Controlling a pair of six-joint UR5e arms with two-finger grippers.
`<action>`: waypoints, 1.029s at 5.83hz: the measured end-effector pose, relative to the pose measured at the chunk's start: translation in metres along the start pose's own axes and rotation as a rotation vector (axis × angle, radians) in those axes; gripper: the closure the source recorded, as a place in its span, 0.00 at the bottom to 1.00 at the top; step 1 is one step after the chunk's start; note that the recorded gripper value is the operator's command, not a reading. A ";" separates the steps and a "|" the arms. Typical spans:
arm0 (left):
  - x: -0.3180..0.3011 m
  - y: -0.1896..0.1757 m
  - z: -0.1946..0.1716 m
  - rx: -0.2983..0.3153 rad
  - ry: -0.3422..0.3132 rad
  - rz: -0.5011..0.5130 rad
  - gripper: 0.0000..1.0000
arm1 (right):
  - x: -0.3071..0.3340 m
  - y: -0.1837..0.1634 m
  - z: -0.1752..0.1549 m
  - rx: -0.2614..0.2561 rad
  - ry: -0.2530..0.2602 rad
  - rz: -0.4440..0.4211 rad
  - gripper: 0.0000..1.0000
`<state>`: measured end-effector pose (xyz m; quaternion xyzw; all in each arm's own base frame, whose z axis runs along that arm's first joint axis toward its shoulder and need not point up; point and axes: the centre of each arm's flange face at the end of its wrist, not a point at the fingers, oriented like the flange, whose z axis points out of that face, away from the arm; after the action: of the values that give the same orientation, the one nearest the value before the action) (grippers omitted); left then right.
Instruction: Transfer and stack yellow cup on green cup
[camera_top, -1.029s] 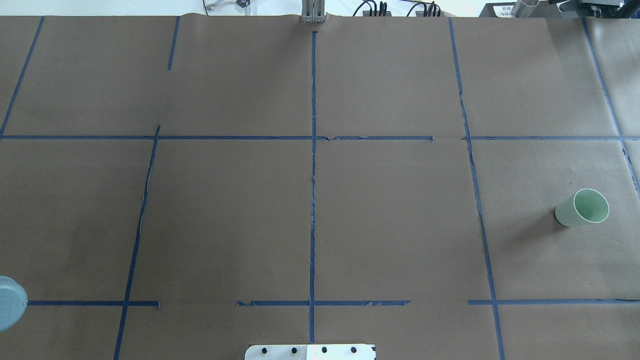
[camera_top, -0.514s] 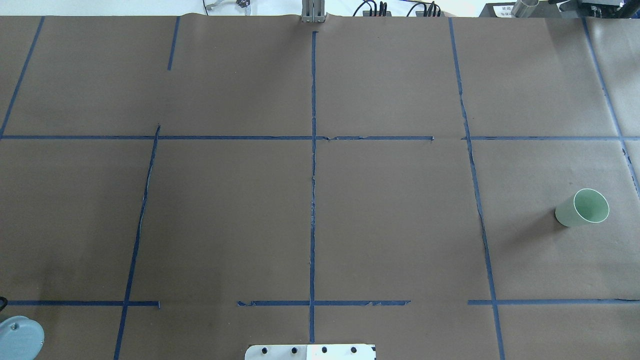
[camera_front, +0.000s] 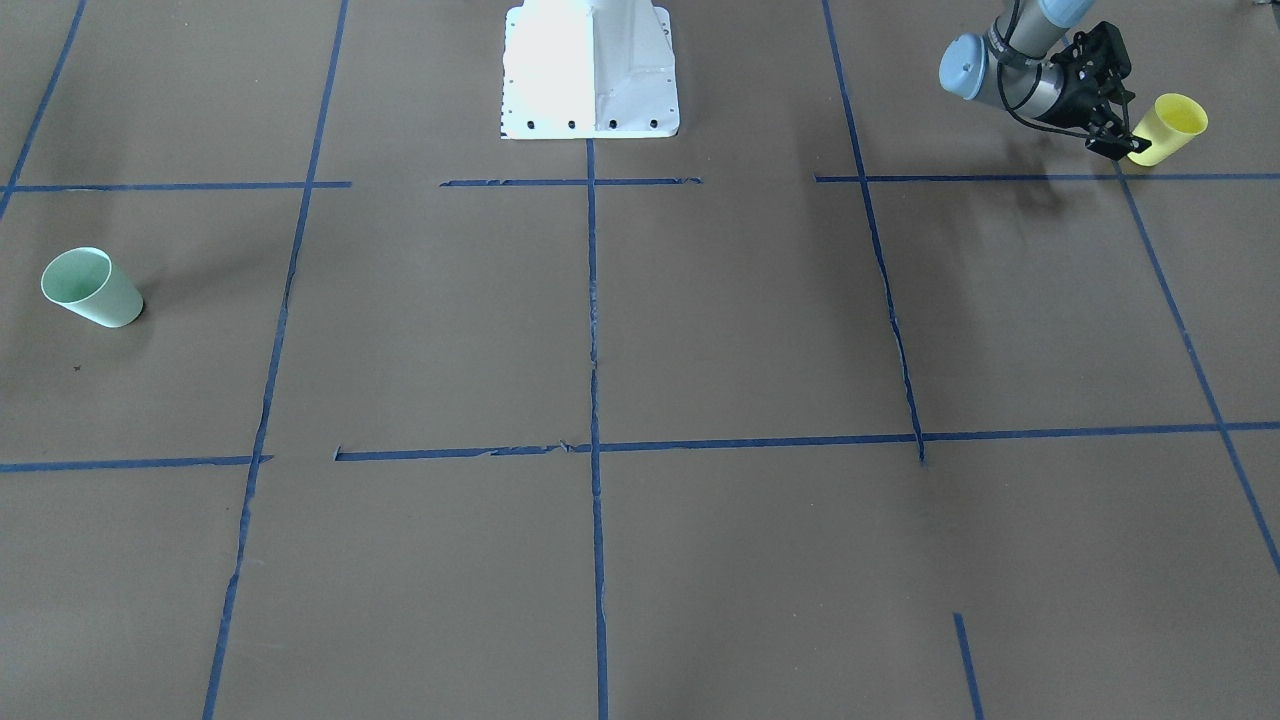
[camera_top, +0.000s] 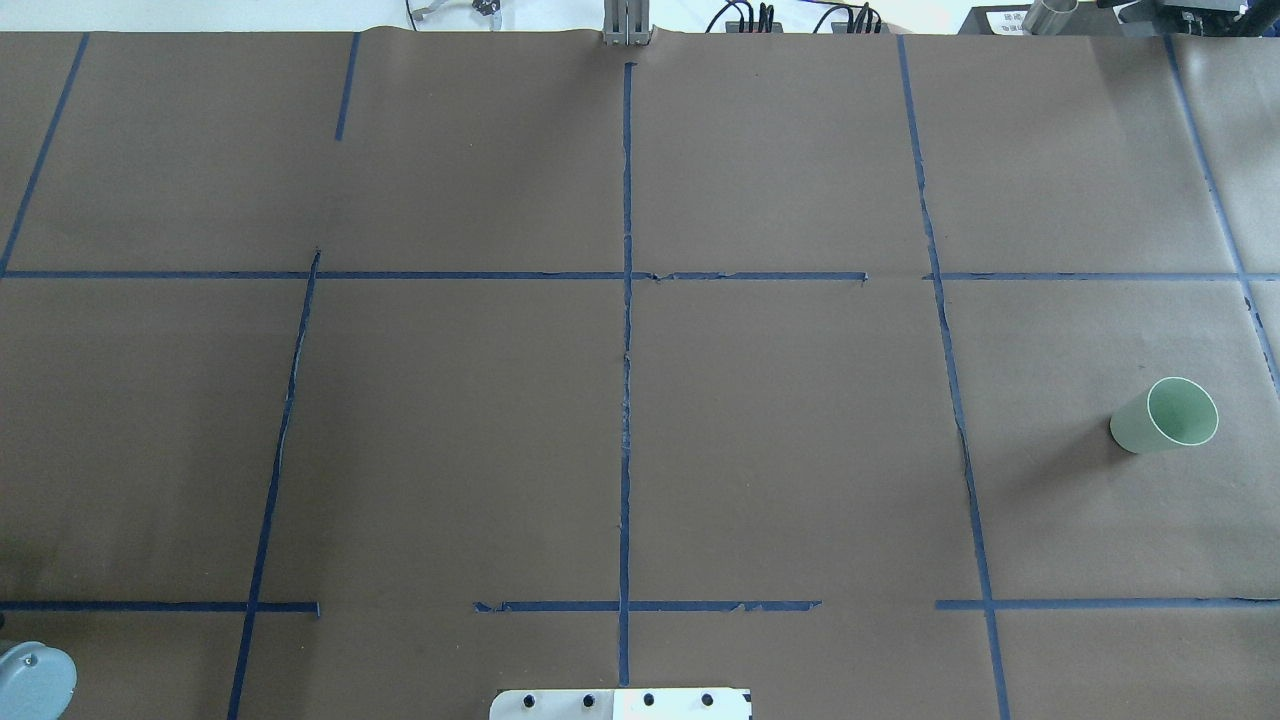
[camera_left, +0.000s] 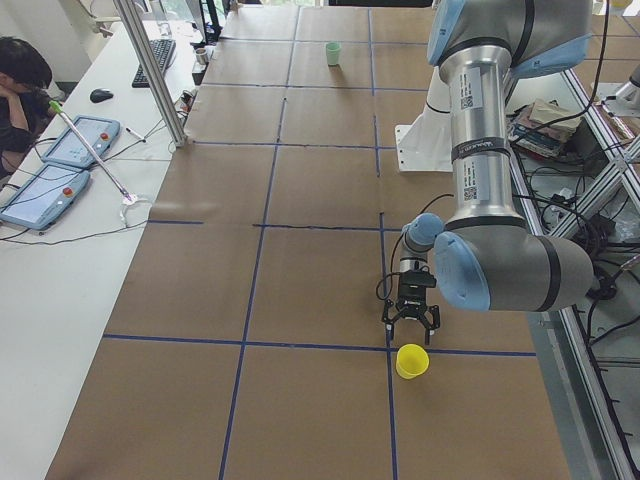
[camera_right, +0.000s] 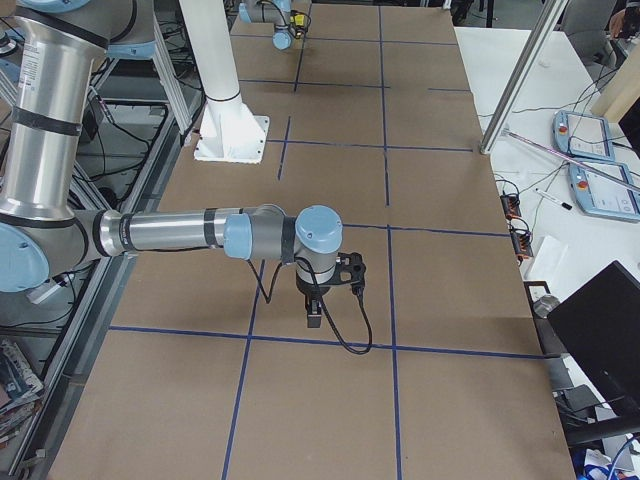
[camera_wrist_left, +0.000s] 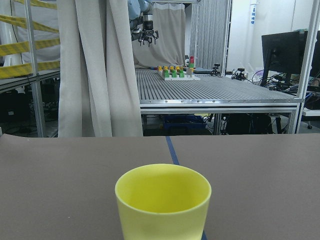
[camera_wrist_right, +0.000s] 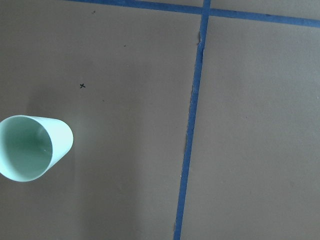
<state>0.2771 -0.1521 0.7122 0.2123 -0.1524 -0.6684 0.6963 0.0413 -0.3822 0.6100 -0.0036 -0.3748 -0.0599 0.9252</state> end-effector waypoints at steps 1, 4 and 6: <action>-0.003 0.006 0.014 0.009 0.003 0.006 0.00 | 0.000 0.000 0.000 0.001 0.000 -0.001 0.00; -0.005 0.011 0.038 0.037 0.008 0.015 0.00 | 0.000 -0.001 0.000 0.001 0.000 -0.001 0.00; -0.006 0.012 0.052 0.062 0.008 0.020 0.05 | 0.000 0.000 0.000 -0.001 0.000 0.001 0.00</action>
<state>0.2619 -0.1504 0.7634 0.2350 -0.1726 -0.6554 0.6967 0.0410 -0.3824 0.6102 -0.0042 -0.3748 -0.0596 0.9252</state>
